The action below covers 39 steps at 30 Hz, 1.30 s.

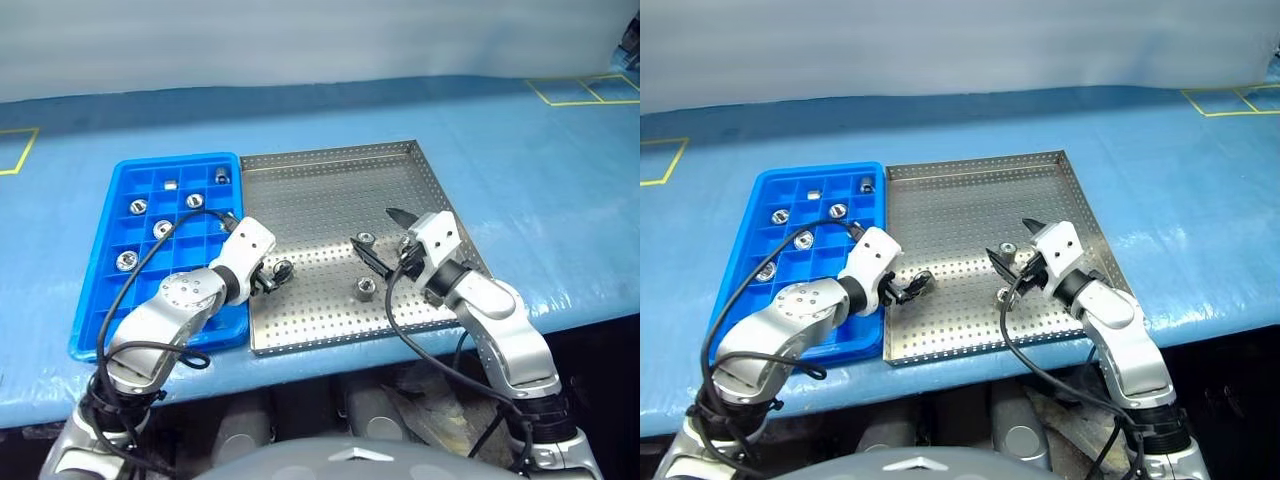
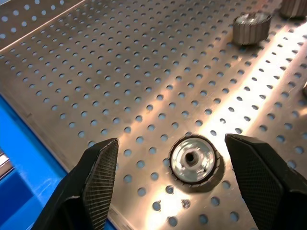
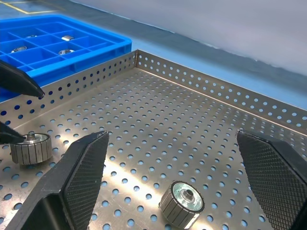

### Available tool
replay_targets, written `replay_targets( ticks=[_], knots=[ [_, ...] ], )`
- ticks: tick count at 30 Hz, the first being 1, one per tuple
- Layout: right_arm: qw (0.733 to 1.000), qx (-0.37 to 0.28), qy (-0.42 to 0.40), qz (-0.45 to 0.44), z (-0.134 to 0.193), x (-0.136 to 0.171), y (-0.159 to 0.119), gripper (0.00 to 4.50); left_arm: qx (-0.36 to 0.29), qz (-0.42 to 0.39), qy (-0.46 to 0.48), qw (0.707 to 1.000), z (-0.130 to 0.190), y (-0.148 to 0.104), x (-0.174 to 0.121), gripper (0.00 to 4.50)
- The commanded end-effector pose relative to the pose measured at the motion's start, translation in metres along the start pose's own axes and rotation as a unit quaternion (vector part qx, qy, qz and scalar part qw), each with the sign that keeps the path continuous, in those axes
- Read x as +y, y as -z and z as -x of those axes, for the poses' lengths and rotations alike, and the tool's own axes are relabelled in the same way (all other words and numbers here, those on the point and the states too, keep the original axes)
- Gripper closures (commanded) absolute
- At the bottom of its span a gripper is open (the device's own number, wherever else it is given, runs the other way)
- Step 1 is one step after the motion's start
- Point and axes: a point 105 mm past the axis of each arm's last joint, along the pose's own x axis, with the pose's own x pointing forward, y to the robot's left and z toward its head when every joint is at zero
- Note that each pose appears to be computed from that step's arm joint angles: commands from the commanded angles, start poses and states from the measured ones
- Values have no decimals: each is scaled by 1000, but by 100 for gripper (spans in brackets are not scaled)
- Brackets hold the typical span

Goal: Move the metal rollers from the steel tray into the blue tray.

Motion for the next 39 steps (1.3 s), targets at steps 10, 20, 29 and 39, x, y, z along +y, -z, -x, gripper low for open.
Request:
replay_targets(
  ticks=[10,20,29,39],
  knots=[
    [1000,-18,0,13,-2,2,-11,0,-5,-56,34,998,-12,-8,-15,64],
    [1000,-21,3,12,-2,2,-11,0,29,-46,53,997,-27,8,-23,64],
    [1000,-21,6,13,-2,0,-12,0,40,-31,51,997,-28,15,-22,186],
    [1000,-21,5,13,-3,0,-12,0,6,-4,56,998,-24,3,-23,186]
  ],
)
